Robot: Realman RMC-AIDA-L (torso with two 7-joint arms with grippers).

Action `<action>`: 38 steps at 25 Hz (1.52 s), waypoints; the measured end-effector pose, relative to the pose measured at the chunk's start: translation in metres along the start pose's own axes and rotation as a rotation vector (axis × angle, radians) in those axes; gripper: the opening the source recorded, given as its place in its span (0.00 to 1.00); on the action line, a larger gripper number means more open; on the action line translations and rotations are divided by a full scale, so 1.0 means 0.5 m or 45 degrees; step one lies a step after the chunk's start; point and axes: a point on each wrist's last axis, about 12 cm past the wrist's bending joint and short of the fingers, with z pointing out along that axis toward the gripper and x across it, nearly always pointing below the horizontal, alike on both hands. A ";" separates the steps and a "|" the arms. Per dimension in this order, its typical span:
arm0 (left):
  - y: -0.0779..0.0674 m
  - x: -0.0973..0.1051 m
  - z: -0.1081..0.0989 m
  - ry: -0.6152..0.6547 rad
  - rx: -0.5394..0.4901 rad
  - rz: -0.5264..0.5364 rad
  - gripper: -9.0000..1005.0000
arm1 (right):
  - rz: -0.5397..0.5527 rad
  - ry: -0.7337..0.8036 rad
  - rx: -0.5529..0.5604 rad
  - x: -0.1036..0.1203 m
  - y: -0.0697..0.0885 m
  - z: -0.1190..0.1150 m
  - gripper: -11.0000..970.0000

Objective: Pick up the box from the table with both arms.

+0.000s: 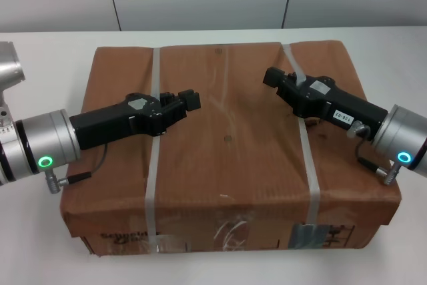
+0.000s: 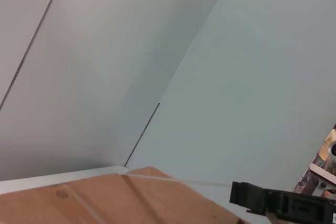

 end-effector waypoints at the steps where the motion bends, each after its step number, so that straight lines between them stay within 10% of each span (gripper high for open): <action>1: 0.000 0.000 0.000 0.000 0.000 0.000 0.14 | 0.000 -0.001 -0.003 0.000 0.001 0.000 0.07; 38: -0.005 -0.002 -0.002 -0.021 0.028 0.003 0.14 | 0.018 -0.052 -0.024 -0.002 0.006 -0.011 0.07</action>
